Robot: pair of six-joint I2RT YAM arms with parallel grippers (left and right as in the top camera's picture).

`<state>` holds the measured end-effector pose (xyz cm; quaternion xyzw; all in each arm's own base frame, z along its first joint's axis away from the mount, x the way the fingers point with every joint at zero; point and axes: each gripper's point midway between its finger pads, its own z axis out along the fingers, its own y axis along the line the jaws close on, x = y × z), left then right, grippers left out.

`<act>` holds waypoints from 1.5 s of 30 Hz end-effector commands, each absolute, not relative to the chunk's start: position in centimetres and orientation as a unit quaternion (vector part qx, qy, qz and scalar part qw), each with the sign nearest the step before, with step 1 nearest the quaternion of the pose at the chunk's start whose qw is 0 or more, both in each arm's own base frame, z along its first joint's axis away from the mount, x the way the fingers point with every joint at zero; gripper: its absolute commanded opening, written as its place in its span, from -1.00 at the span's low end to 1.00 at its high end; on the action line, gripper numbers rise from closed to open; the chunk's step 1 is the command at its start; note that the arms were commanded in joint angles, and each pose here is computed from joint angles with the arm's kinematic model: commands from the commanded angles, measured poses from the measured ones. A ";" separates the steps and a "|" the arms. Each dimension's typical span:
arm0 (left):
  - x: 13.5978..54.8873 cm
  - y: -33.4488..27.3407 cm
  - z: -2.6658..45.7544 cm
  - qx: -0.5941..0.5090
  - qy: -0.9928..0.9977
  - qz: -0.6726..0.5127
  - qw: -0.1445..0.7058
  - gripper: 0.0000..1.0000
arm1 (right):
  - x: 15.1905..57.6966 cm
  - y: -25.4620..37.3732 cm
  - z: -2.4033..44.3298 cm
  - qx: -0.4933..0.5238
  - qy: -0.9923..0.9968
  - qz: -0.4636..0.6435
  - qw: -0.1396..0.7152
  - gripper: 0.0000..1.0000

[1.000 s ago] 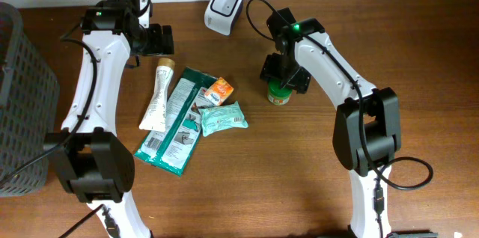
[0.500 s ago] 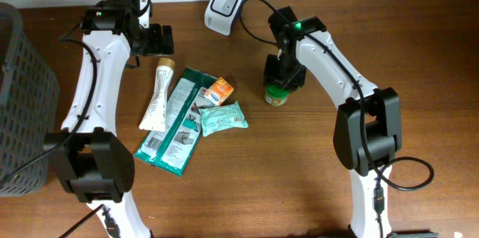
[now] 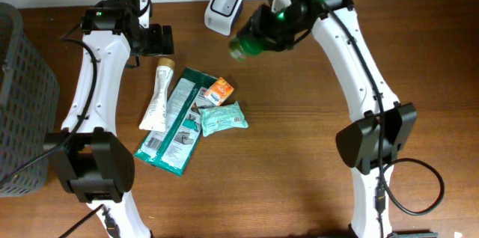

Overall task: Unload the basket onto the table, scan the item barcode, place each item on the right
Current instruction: 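Raise the jar up under the white scanner with the right gripper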

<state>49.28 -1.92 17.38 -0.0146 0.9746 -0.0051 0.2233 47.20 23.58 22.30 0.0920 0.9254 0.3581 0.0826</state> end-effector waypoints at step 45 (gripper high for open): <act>49.4 -1.6 19.4 -0.011 0.969 -0.001 0.247 0.99 | 65.4 29.1 21.2 -0.060 0.800 0.046 0.595 -0.50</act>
